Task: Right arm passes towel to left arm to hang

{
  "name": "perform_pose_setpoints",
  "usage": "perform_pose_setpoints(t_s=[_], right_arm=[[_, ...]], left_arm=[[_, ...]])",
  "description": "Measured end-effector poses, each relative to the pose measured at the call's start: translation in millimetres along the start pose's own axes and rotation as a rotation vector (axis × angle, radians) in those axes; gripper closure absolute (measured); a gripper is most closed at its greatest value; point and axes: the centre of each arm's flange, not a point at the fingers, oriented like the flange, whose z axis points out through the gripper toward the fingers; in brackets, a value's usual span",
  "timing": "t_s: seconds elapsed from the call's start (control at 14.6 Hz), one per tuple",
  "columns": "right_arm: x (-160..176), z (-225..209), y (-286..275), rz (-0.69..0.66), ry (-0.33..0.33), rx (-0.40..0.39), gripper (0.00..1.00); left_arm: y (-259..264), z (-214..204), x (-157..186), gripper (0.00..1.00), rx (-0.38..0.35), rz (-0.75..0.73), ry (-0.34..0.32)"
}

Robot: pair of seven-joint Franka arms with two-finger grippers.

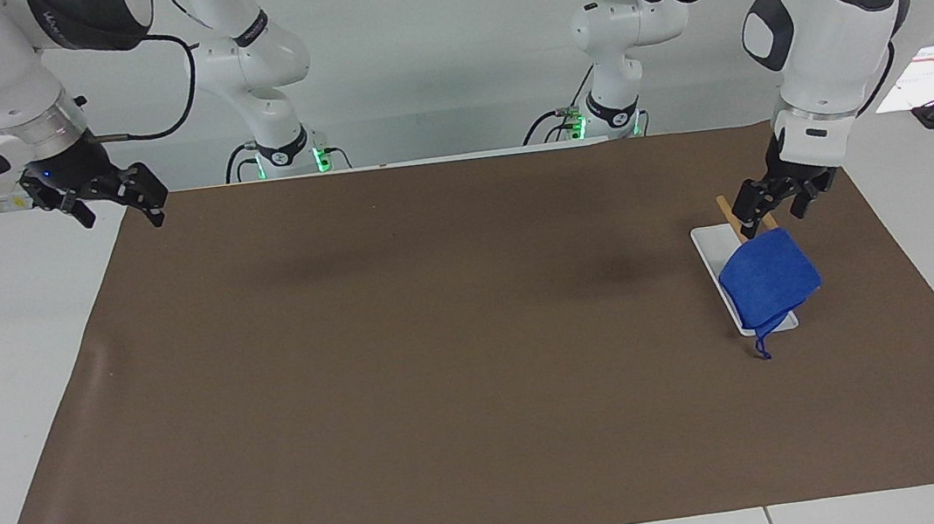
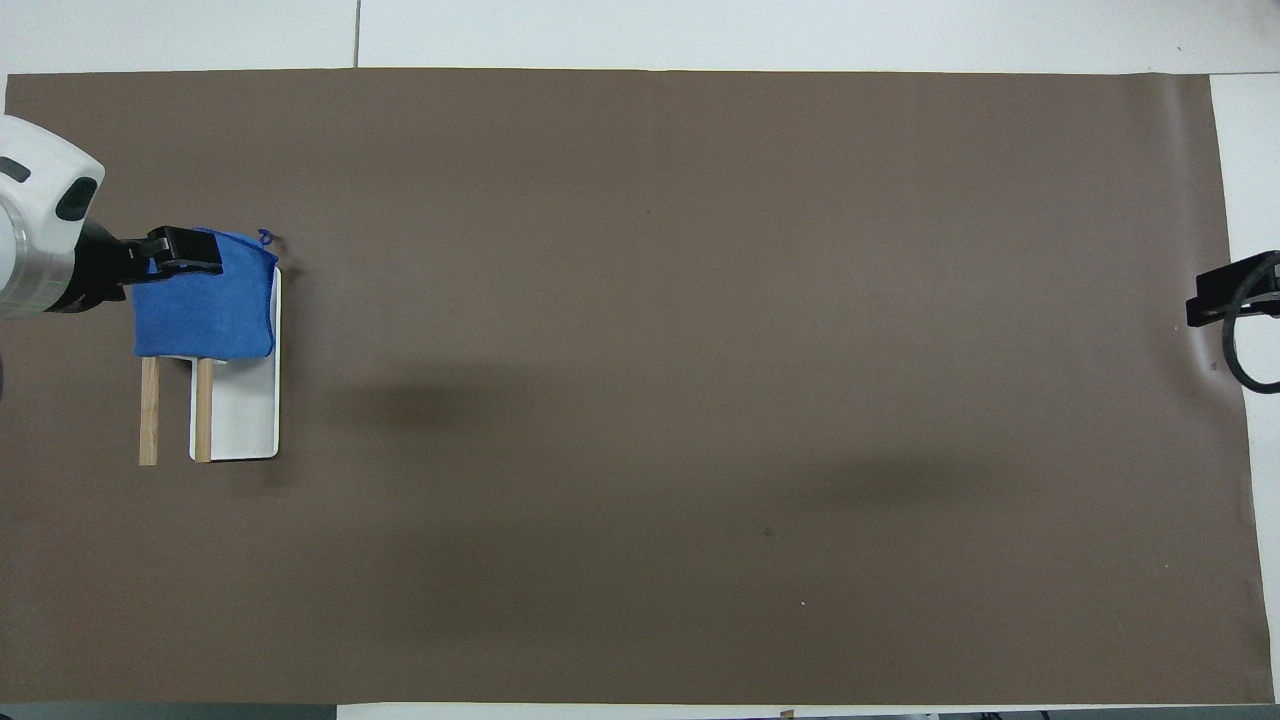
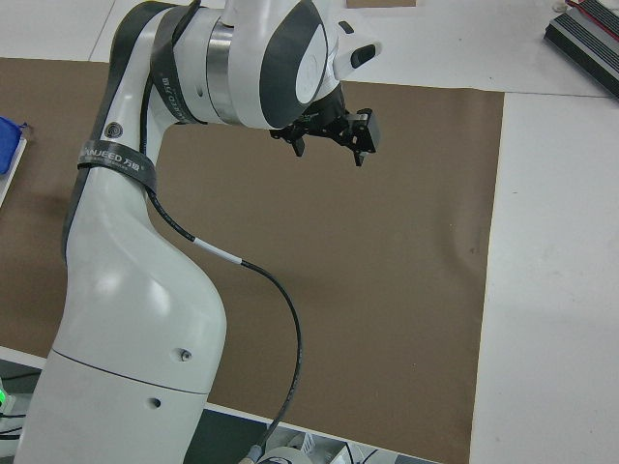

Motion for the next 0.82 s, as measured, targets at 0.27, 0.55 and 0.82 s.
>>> perform_pose_setpoints(t_s=[0.27, 0.55, 0.82], right_arm=[[0, 0, 0, 0.0, -0.001, 0.0, 0.0], [0, 1, 0, 0.0, -0.001, 0.0, 0.0], [0, 1, 0, -0.001, -0.001, 0.0, 0.0]], left_arm=[[5, -45, 9, 0.0, -0.018, 0.027, -0.068], [5, -56, 16, 0.0, -0.013, 0.081, -0.133], [-5, -57, 10, 0.0, -0.006, 0.135, -0.196]])
